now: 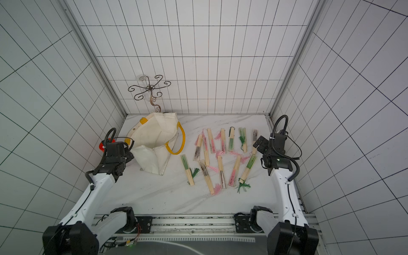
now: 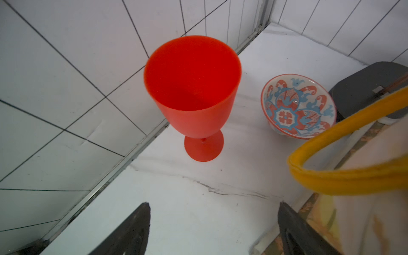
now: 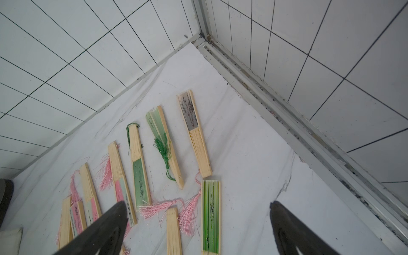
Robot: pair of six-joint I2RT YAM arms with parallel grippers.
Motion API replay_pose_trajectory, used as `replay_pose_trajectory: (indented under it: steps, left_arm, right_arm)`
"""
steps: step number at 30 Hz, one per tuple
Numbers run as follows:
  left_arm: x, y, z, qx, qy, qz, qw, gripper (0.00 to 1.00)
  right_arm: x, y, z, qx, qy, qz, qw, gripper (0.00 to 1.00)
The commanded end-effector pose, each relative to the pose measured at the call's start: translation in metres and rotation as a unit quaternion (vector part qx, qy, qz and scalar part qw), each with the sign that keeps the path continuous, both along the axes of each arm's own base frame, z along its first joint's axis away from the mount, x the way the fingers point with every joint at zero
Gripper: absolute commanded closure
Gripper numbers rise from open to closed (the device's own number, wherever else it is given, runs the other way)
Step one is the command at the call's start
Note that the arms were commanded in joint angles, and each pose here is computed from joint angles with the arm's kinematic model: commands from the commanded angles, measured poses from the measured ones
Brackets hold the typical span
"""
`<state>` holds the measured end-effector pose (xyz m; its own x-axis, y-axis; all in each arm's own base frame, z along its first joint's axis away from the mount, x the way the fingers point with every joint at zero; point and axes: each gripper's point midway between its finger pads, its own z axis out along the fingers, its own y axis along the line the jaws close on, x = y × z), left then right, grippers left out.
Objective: Take out the folding fans from the tote bags
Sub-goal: Reset both arms
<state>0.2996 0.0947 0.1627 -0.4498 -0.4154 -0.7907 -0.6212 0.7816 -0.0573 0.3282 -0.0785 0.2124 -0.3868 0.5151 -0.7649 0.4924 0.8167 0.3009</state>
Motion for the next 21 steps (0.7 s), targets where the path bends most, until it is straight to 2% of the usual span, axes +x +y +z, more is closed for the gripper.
replay_pose_trajectory:
  steps: [1, 8, 12, 15, 19, 21]
  left_arm:
    - [0.027, -0.011, 0.016, -0.017, -0.061, -0.019, 0.998, 0.12]
    - [0.055, -0.015, 0.018, 0.010, -0.104, -0.042, 0.994, 0.11]
    - [0.056, -0.010, 0.020, 0.035, -0.149, -0.039, 0.987, 0.11]
    - [0.053, -0.012, 0.020, 0.050, -0.194, -0.049, 0.978, 0.11]
    - [0.042, -0.024, 0.021, 0.065, -0.271, -0.090, 0.956, 0.11]
    - [0.039, -0.032, 0.019, 0.071, -0.288, -0.114, 0.948, 0.11]
  right_arm:
    - [-0.002, -0.010, -0.005, -0.007, -0.033, -0.028, 0.999, 0.00]
    - [-0.004, -0.027, 0.004, -0.086, -0.123, -0.053, 0.987, 0.00]
    - [-0.006, -0.026, 0.004, -0.110, -0.170, -0.047, 0.978, 0.00]
    - [-0.003, -0.024, -0.003, -0.126, -0.188, -0.035, 0.973, 0.00]
    - [0.003, -0.028, -0.021, -0.144, -0.176, -0.034, 0.973, 0.00]
    - [0.005, -0.029, -0.029, -0.151, -0.175, -0.034, 0.972, 0.00]
